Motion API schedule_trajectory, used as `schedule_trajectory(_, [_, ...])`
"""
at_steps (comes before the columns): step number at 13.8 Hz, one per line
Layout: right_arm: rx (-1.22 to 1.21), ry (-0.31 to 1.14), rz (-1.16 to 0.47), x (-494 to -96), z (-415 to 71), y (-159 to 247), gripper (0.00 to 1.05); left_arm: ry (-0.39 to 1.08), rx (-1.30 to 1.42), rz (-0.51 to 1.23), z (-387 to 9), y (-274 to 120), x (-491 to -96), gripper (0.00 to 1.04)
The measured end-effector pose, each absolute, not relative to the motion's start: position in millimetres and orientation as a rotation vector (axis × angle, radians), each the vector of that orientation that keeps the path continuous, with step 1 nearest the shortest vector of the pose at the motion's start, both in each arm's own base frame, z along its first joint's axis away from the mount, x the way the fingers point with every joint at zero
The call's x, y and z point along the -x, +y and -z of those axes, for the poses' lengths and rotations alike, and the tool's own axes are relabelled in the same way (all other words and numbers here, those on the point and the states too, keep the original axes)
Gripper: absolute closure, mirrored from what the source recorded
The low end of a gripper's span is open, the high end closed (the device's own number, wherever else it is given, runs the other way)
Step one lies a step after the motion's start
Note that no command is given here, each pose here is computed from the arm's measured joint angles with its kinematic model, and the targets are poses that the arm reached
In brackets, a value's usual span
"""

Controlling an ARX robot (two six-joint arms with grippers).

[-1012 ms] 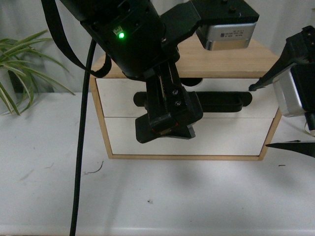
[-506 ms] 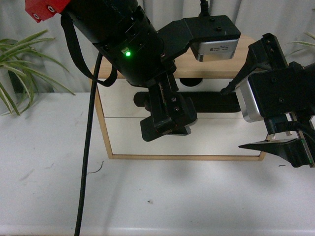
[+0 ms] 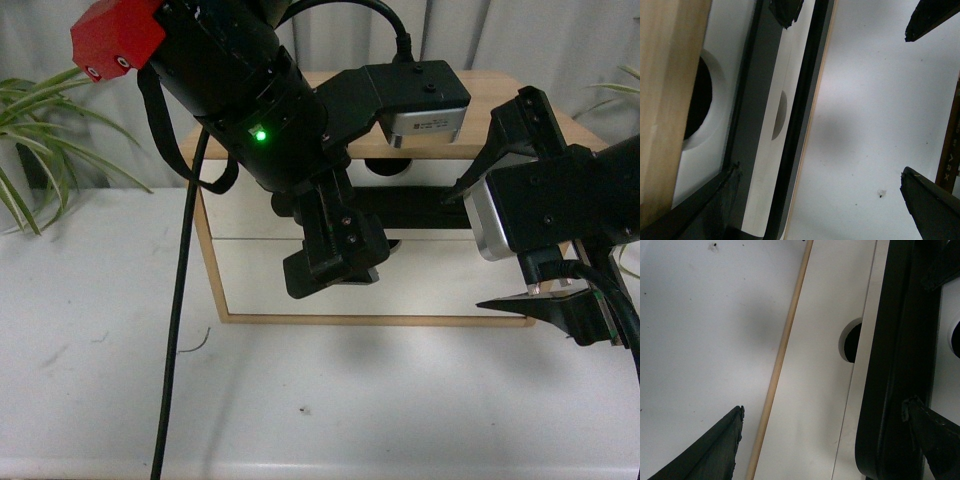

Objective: Pull drawer

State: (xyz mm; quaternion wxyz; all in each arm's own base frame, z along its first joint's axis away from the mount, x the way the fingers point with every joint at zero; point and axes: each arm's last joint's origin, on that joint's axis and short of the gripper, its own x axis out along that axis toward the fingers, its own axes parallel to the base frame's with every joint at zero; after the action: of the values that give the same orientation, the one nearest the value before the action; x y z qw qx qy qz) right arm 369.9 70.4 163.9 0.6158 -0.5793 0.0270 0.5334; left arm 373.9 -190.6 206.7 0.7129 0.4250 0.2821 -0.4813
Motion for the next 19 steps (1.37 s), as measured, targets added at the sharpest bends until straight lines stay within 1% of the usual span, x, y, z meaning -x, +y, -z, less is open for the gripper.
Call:
schedule_trajectory(4, [1.337,0.074,-1.234,-375.6,-147.3,71.3,0.06,0.629,-0.947,1.069,-196.0,-191.1,-376.6,0.07])
schedule_trajectory(9, [1.344,0.062,-1.235,-375.8,-144.0,72.3,0.06,0.627,-0.972,1.105,-190.8,-190.8,-371.7,0.07])
schedule_trajectory(10, [1.332,0.07,-1.246,-373.8,-141.5,70.4,0.06,0.652,-0.951,1.136,-183.0,-191.0,-367.3,0.07])
schedule_trajectory(15, [1.32,0.086,-1.259,-369.4,-140.1,69.9,0.06,0.663,-0.954,1.15,-179.9,-194.1,-363.6,0.07])
schedule_trajectory(19, [1.309,0.118,-1.271,-355.5,-141.9,70.4,0.06,0.679,-0.939,1.165,-179.6,-191.7,-354.7,0.07])
